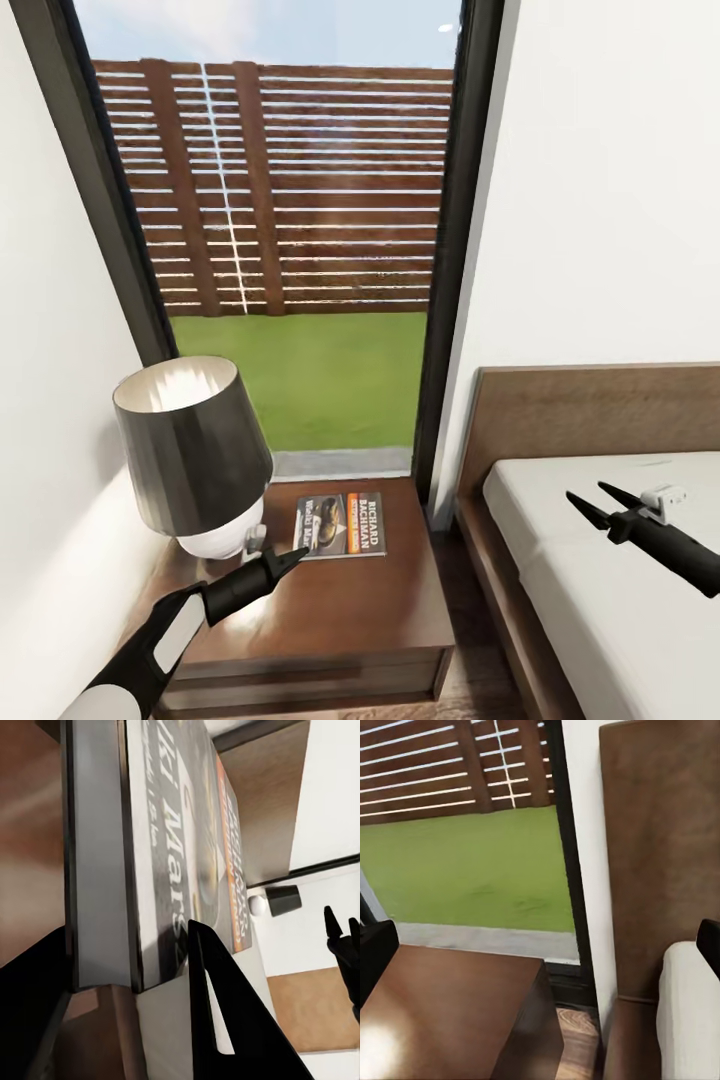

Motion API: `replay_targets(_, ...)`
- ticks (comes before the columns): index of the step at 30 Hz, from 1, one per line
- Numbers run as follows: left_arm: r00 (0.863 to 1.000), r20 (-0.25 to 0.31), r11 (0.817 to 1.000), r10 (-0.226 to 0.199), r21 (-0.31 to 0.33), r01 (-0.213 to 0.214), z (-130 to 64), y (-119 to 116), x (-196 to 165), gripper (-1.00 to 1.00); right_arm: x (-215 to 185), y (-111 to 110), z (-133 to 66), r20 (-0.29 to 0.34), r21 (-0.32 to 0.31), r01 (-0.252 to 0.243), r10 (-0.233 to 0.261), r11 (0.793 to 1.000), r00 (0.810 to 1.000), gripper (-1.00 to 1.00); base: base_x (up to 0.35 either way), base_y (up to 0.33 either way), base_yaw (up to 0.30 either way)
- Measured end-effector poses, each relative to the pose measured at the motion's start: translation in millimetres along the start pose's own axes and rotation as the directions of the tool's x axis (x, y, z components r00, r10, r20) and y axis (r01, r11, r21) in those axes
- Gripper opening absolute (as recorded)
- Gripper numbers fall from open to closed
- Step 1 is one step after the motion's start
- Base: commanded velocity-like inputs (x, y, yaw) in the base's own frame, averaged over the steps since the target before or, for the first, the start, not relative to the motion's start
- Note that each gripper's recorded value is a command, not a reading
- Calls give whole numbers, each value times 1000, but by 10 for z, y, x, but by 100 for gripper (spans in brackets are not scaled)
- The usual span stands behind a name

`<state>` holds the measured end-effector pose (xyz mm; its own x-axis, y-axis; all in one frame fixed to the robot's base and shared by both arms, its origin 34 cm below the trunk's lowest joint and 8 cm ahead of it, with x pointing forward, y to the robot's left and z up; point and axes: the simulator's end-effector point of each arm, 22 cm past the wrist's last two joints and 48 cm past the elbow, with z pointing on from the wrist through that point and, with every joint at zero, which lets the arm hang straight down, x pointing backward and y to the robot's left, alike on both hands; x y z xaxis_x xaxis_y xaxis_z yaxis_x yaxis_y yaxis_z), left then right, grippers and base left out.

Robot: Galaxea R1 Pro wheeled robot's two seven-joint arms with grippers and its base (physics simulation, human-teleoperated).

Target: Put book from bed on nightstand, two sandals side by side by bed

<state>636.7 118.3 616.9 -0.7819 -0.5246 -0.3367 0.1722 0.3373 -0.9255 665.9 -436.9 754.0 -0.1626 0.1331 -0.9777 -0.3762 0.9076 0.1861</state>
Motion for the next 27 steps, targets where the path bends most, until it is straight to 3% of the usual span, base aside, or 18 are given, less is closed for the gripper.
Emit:
replay_targets(11, 1000, -1, 1000, -3, 1, 3, 20, -3, 21, -100, -18, 13, 15, 7, 0, 4, -4, 1000, 1000, 100, 9, 0, 0)
replay_targets(21, 1000, -2, 1000, -4, -23, 4, 31, 121, 67, -100, -103, 22, 10, 76, 2, 92, -92, 996, 993, 100, 0, 0, 0)
replay_targets(27, 1000, -2, 1000, -3, -24, 3, 38, 217, 117, -100, -4, 11, 2, 81, 3, 99, -99, 995, 992, 100, 0, 0, 0)
